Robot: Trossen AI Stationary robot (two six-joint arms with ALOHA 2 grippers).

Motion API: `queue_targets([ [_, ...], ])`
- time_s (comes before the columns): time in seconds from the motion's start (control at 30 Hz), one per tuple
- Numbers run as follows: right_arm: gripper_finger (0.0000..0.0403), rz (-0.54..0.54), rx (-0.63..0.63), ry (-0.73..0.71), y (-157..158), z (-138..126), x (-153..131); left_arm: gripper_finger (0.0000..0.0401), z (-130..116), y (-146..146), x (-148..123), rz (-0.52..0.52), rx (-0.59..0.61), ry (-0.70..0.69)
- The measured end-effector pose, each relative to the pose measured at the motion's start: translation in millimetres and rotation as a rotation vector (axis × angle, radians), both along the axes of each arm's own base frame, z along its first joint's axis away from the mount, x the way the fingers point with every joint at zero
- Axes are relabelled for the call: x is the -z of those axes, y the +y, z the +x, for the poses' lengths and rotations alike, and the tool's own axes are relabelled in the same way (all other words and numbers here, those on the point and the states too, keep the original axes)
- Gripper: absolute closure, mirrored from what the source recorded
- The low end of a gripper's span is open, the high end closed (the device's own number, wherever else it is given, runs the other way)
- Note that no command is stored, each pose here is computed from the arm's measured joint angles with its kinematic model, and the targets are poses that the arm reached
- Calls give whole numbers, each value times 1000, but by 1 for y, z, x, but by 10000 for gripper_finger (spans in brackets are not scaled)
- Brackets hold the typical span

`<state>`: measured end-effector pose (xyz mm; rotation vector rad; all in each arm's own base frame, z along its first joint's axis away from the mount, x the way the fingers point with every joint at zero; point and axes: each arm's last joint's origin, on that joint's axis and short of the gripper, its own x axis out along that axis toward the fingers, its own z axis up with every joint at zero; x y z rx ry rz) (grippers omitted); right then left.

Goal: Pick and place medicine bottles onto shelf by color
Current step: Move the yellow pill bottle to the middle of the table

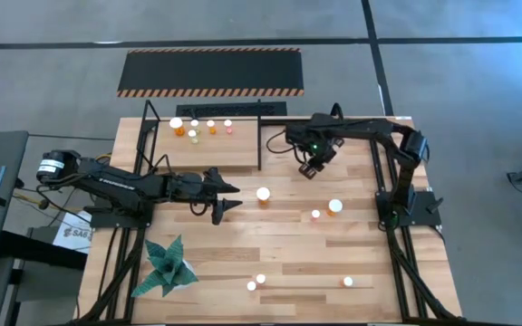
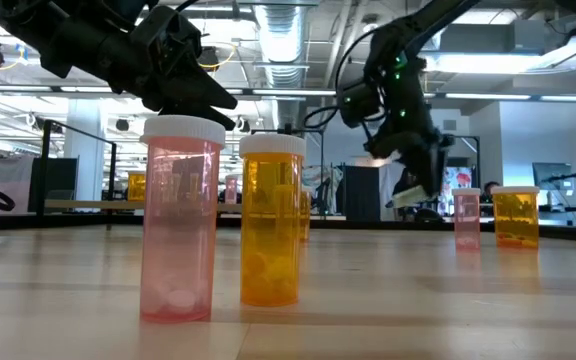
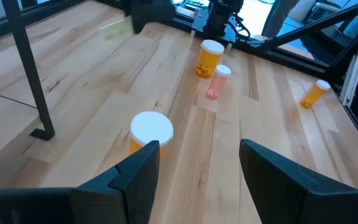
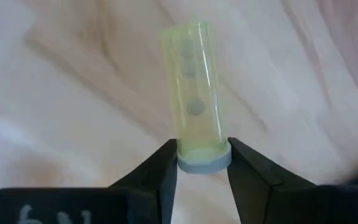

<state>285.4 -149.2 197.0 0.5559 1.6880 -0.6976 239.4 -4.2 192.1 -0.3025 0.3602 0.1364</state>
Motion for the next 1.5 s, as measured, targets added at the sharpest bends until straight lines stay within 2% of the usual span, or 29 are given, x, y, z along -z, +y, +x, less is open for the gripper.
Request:
queue_targets([
  [0.2, 268, 104, -17, 214, 16, -13, -22, 191, 0, 0, 0, 26, 10, 3],
  [0.37, 260, 148, -12, 202, 24, -10, -21, 191, 0, 0, 0, 38, 15, 3],
  [0.57, 260, 192, 20, 261, 25, -9, -2, 191, -1, 0, 2, 47, 4, 22],
  [0.8, 263, 317, 88, 311, 24, -16, 20, 191, -1, 1, 3, 74, 9, 37],
  [1.03, 260, 445, 252, 289, 17, -27, 26, 191, -1, 1, 3, 90, 9, 38],
  [1.23, 261, 483, 361, 294, 9, -36, 30, 191, -1, 1, 3, 105, 15, 40],
  [1.5, 261, 611, 484, 273, 3, -49, 37, 191, -2, 1, 5, 112, 12, 61],
])
